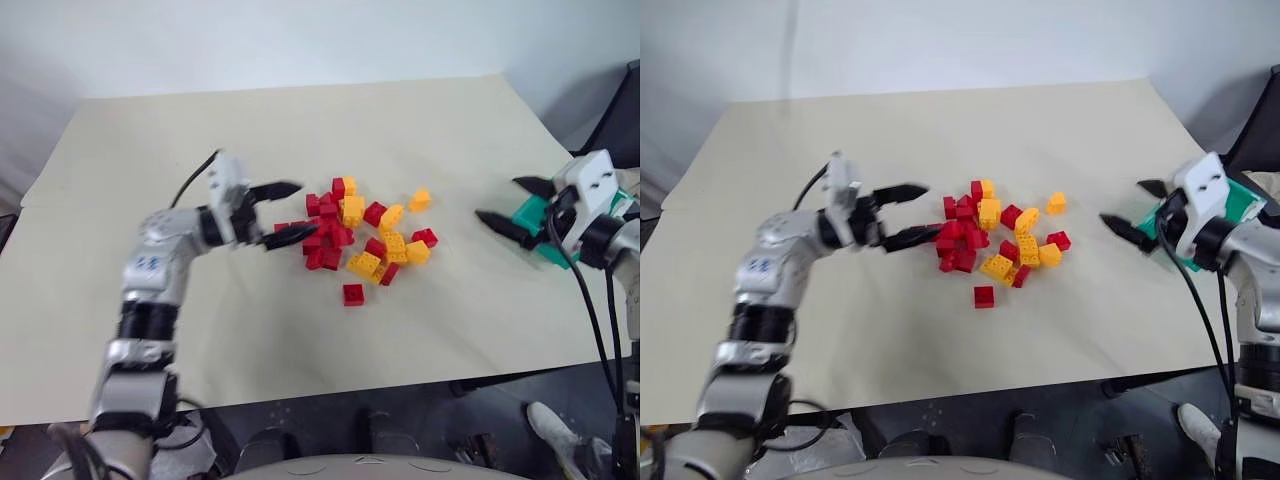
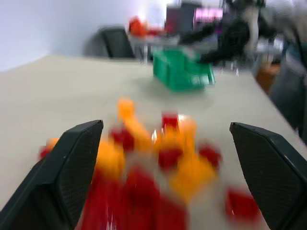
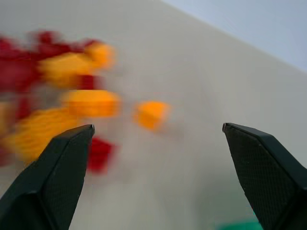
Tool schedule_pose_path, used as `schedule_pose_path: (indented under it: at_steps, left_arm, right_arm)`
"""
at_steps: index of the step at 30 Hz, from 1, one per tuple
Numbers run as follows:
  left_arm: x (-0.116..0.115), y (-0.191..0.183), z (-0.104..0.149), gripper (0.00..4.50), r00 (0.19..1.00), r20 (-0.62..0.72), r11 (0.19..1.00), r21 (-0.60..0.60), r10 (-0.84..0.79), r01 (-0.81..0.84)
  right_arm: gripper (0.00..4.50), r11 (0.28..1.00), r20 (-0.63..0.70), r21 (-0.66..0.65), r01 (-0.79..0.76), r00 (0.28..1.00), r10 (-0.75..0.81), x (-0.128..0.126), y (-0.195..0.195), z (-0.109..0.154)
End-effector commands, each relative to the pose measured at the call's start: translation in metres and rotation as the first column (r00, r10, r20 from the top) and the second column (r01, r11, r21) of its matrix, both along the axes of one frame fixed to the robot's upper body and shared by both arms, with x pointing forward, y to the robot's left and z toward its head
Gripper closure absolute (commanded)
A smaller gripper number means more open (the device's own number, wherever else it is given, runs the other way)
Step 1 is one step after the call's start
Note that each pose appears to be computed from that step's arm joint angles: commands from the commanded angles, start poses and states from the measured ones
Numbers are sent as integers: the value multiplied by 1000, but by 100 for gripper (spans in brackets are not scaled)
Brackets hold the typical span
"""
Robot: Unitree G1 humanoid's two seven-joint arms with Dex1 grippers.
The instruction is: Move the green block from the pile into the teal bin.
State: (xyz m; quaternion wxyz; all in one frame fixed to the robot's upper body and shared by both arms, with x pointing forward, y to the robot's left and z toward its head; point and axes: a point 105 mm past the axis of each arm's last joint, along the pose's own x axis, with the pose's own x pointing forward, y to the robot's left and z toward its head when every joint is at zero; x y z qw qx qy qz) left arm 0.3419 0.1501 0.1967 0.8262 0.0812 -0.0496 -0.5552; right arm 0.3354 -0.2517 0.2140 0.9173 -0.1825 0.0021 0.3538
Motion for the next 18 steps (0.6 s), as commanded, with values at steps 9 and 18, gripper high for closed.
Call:
schedule_pose_path:
  at_steps: [9, 18]
  left_arm:
    - [-49, 90, -18, 0, 976, -18, 975, 42, 218, -217]
    - [-63, 109, -16, 0, 956, 14, 955, 51, 292, -293]
  right_arm:
    - [2, 953, -102, -151, -262, 963, 248, -9, -6, -31]
    - [2, 951, -90, -166, -260, 965, 248, -2, -8, -40]
